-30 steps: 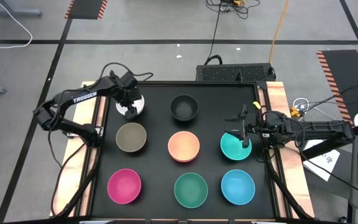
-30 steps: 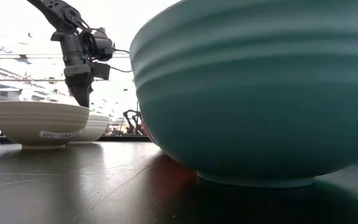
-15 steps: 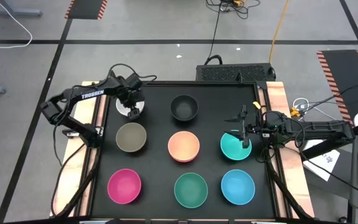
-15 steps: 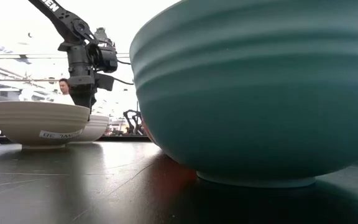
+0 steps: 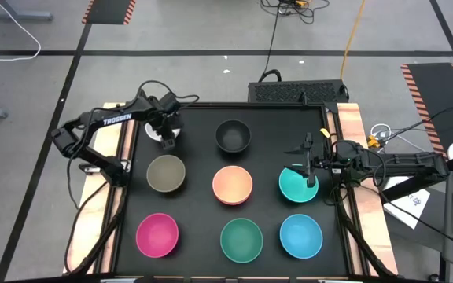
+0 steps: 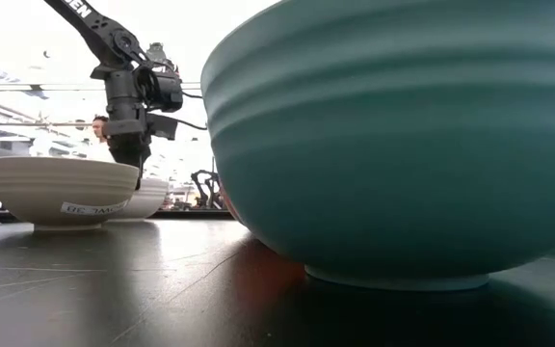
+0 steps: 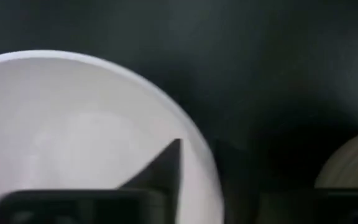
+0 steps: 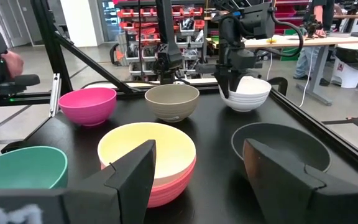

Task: Nest bowls inside each other
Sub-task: Stack the white bowl on the light orange bowl

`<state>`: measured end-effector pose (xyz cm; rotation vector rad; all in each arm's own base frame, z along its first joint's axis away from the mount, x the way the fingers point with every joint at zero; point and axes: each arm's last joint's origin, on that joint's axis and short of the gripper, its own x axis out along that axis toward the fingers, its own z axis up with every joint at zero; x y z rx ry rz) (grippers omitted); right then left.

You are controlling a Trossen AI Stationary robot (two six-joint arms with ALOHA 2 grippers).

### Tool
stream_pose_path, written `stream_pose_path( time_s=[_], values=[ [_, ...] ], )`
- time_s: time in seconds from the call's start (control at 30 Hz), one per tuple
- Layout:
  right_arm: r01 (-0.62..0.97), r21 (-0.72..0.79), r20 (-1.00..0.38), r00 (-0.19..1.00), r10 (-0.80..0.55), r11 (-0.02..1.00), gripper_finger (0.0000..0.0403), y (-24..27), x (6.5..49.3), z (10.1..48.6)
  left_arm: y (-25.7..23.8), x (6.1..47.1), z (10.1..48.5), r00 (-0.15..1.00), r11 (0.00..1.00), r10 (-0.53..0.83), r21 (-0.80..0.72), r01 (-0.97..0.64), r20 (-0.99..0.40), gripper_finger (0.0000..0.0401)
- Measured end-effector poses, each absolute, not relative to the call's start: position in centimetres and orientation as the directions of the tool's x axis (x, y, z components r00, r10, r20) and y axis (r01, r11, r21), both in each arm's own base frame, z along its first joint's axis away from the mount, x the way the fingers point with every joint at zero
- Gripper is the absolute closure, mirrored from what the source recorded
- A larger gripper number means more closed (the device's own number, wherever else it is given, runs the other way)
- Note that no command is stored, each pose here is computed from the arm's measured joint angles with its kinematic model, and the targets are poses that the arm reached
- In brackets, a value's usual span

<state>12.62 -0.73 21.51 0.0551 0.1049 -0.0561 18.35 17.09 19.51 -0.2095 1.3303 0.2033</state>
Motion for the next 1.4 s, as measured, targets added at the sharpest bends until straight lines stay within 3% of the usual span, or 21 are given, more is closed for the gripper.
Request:
stream_pose_path(
  time_s=[0.1, 0.6, 1.03, 1.4],
  values=[
    [0.059, 0.052, -0.106, 0.993, -0.053, 0.997, 0.0167, -0.7, 12.6, 21.5, 17.0, 18.6, 19.6, 0.214, 0.972, 0.062, 0.011, -0.234, -0.975, 0.0386],
    [0.059, 0.057, -0.107, 0.993, -0.053, 0.997, 0.0167, -0.7, 12.6, 21.5, 15.5, 19.4, 20.1, 0.159, 0.985, 0.121, 0.099, -0.140, -0.980, 0.0395],
    [0.061, 0.067, -0.123, 0.991, -0.053, 0.996, 0.0167, -0.7, 12.6, 21.4, 14.2, 20.5, 29.0, 0.337, 0.987, 0.142, 0.109, -0.117, -0.931, 0.0395],
    [0.061, 0.060, -0.121, 0.991, -0.053, 0.996, 0.0167, -0.7, 12.6, 21.4, 9.3, 23.6, 33.8, 0.464, 0.988, 0.111, 0.147, 0.042, -0.879, 0.0395]
  ],
)
